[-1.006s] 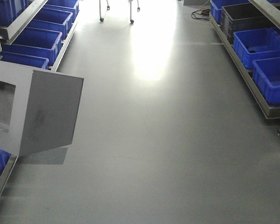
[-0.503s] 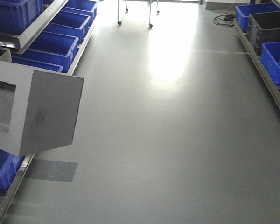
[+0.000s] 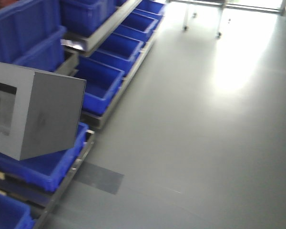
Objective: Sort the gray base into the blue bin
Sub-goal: 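Drive down the aisle to the blue bin shelf, block held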
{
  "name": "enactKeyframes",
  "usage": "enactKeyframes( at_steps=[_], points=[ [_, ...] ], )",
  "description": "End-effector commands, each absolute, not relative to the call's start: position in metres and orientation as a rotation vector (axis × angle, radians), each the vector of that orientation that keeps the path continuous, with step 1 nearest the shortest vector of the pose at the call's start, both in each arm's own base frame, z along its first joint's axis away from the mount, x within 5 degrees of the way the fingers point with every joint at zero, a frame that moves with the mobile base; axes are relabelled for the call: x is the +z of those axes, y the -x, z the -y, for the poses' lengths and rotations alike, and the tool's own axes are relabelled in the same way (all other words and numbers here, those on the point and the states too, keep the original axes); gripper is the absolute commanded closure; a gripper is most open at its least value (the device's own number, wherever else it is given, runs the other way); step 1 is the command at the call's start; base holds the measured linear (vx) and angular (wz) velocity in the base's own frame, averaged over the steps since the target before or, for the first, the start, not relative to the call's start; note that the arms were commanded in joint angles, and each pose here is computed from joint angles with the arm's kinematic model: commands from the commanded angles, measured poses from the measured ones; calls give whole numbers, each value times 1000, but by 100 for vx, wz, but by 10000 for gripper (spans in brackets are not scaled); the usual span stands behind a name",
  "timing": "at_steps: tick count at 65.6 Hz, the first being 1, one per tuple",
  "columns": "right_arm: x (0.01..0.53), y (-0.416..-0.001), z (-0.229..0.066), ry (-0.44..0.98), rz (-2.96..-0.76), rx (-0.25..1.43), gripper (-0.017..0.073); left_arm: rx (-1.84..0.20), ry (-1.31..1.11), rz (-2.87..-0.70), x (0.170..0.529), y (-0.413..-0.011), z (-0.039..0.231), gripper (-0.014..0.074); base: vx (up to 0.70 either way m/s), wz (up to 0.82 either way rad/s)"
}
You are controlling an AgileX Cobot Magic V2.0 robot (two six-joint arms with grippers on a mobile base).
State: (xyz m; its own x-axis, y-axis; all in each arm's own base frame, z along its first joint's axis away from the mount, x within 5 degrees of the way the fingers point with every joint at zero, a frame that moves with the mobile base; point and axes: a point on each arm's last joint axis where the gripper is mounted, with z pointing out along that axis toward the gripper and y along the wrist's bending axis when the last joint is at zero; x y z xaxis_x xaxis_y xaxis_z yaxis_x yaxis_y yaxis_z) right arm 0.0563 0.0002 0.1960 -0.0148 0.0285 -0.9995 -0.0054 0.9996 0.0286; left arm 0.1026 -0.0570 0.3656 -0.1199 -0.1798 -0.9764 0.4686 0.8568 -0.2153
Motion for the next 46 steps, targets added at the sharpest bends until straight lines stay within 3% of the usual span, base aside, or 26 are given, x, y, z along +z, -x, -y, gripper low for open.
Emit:
enactKeyframes(
  at_steps=[1, 46],
  points=[
    [203, -56, 0, -9, -1504, 15, 564, -608, -214, -1459, 386, -99, 57, 436, 22, 73],
    [203, -56, 0, -9, -1504, 15, 564, -608, -214, -1459, 386, -99, 57, 436, 19, 72]
  ],
)
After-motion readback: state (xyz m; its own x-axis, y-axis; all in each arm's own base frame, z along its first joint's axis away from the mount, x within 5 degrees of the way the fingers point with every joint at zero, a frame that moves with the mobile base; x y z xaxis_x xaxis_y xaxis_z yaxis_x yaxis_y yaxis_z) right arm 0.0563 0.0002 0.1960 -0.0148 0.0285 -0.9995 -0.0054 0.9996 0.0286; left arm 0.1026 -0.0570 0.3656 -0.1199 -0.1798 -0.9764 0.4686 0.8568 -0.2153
